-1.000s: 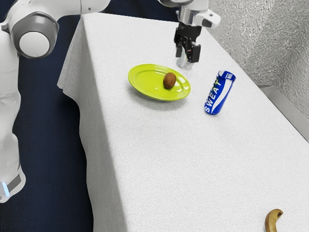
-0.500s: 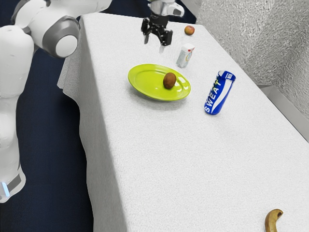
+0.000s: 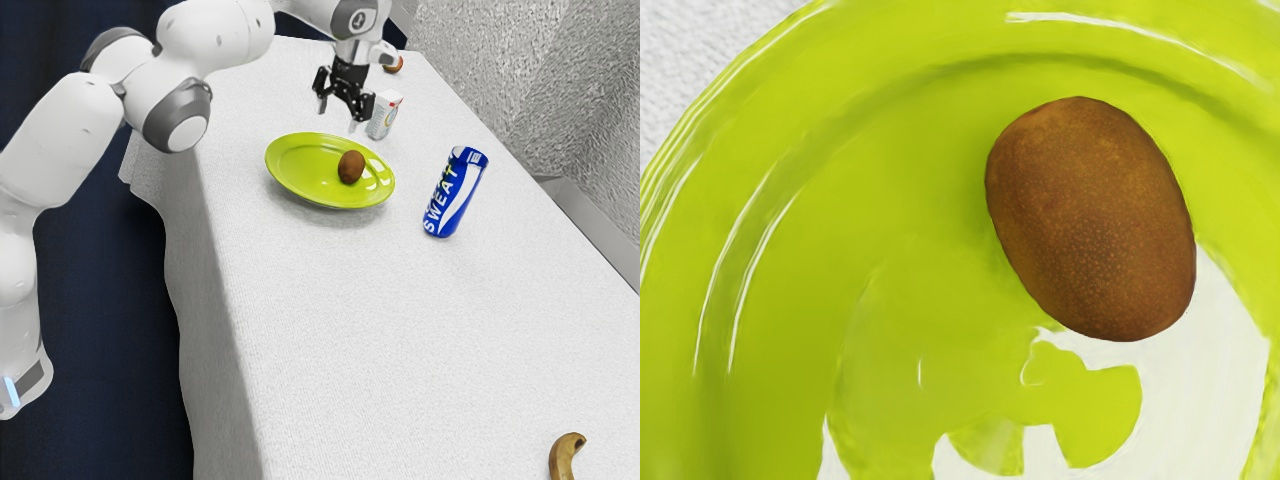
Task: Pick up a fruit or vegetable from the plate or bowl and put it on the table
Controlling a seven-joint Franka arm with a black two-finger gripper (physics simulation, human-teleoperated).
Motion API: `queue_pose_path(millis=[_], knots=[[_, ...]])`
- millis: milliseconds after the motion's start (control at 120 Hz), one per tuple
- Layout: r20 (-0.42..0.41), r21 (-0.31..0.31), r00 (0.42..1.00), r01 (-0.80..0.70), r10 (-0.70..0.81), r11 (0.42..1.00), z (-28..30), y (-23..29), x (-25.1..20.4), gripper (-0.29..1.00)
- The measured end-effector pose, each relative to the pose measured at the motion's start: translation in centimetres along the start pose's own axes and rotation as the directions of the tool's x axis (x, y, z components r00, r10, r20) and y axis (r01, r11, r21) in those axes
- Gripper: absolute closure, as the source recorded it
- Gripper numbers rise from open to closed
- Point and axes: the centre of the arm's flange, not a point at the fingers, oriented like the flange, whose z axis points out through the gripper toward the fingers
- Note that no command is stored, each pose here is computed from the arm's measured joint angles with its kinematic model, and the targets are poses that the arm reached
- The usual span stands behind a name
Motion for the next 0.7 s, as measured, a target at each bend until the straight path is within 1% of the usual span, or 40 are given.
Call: queue_pose_path(millis=[117, 225, 342, 483, 700], knots=[[-0.031, -0.006, 0.998, -0.062, 0.062, 0.998, 0.4, 3.9, 1.8, 0.0], [-0.017, -0.016, 0.995, -0.097, 0.097, 0.995, 2.5, 6.0, 3.1, 0.0], [0.016, -0.038, 0.995, -0.099, 0.1, 0.994, 5.1, 6.2, 4.0, 0.0], [0.014, -0.05, 0.997, -0.073, 0.074, 0.996, 6.0, 5.0, 4.8, 0.0], [0.009, -0.075, 0.999, -0.038, 0.038, 0.996, 7.0, 5.3, 5.5, 0.0]])
